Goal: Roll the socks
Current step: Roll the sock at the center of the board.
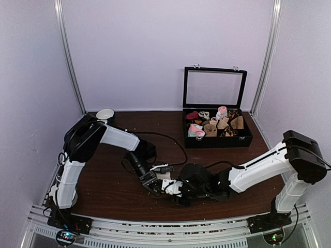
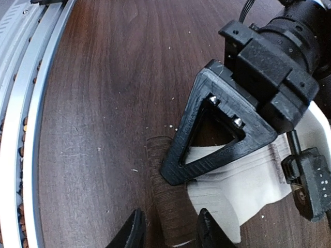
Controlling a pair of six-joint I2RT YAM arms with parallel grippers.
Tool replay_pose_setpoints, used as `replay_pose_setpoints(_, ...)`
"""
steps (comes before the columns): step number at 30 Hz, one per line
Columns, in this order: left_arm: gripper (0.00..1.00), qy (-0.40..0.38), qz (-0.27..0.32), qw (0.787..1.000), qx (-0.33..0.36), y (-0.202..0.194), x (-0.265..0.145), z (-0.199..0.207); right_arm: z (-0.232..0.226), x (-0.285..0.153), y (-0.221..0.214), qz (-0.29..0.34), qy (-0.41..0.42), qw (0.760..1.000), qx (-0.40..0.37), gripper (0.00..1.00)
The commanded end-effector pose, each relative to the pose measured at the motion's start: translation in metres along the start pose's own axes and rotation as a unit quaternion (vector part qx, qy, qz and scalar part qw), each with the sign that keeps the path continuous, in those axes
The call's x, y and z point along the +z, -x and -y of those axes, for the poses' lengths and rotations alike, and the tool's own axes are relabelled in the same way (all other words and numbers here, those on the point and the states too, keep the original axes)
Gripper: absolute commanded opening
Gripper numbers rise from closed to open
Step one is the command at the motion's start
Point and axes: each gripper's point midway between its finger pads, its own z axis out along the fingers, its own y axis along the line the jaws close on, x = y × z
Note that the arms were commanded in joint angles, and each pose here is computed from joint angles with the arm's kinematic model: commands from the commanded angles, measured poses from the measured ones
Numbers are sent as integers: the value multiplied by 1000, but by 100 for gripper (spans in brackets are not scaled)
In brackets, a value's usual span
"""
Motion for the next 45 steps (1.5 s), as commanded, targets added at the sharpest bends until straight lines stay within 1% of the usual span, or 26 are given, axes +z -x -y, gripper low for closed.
replay_pose_setpoints(1, 0, 99, -39, 994, -1, -17, -2, -50, -3, 15, -10, -36, 12, 998, -46, 33)
replay_pose_setpoints(6, 0, 100, -38, 994, 5, -16, -4, -49, 5, 24, -21, -44, 4, 998, -38, 33)
replay_pose_setpoints(11, 0, 91, -34, 995, 23, -15, -7, -38, 7, 29, -33, -60, 6, 998, -27, 31)
replay_pose_setpoints(12, 4, 89, -31, 995, 31, -13, -8, -35, 7, 30, -36, -63, 7, 998, -23, 30)
replay_pose_setpoints(14, 17, 91, -25, 995, 46, -11, -11, -29, 7, 31, -43, -69, 10, 997, -15, 25)
replay_pose_setpoints(17, 33, 86, -7, 994, 73, -5, -17, -18, 6, 34, -51, -82, 20, 996, 1, 10)
replay_pose_setpoints(18, 36, 87, 1, 993, 81, -3, -19, -15, 6, 34, -53, -88, 24, 996, 6, 6)
replay_pose_setpoints(21, 43, 94, 28, 988, 118, 3, -33, -3, 5, 35, -58, -98, 47, 994, 34, 1)
replay_pose_setpoints(23, 44, 114, 49, 981, 146, 6, -47, 2, 2, 34, -60, -101, 71, 990, 65, 0)
replay_pose_setpoints(25, 45, 153, 62, 969, 183, 9, -61, 5, -2, 31, -59, -104, 105, 984, 101, 0)
replay_pose_setpoints(29, 44, 234, 76, 935, 254, 13, -83, 11, -8, 24, -52, -103, 163, 961, 197, 0)
replay_pose_setpoints(31, 44, 258, 89, 919, 285, 17, -92, 20, -7, 23, -50, -106, 180, 945, 250, 0)
replay_pose_setpoints(32, 43, 260, 96, 914, 296, 18, -94, 25, -6, 24, -52, -109, 185, 937, 275, 0)
replay_pose_setpoints(35, 41, 252, 96, 909, 319, 16, -88, 32, 1, 28, -56, -116, 205, 900, 366, 0)
replay_pose_setpoints(39, 38, 265, 51, 902, 338, 6, -68, 21, 4, 42, -69, -152, 233, 844, 458, 0)
replay_pose_setpoints(41, 37, 272, 39, 898, 344, 5, -61, 17, 3, 46, -69, -158, 244, 829, 477, 0)
replay_pose_setpoints(45, 36, 291, 21, 889, 354, 6, -52, 11, 7, 48, -71, -160, 250, 809, 508, 0)
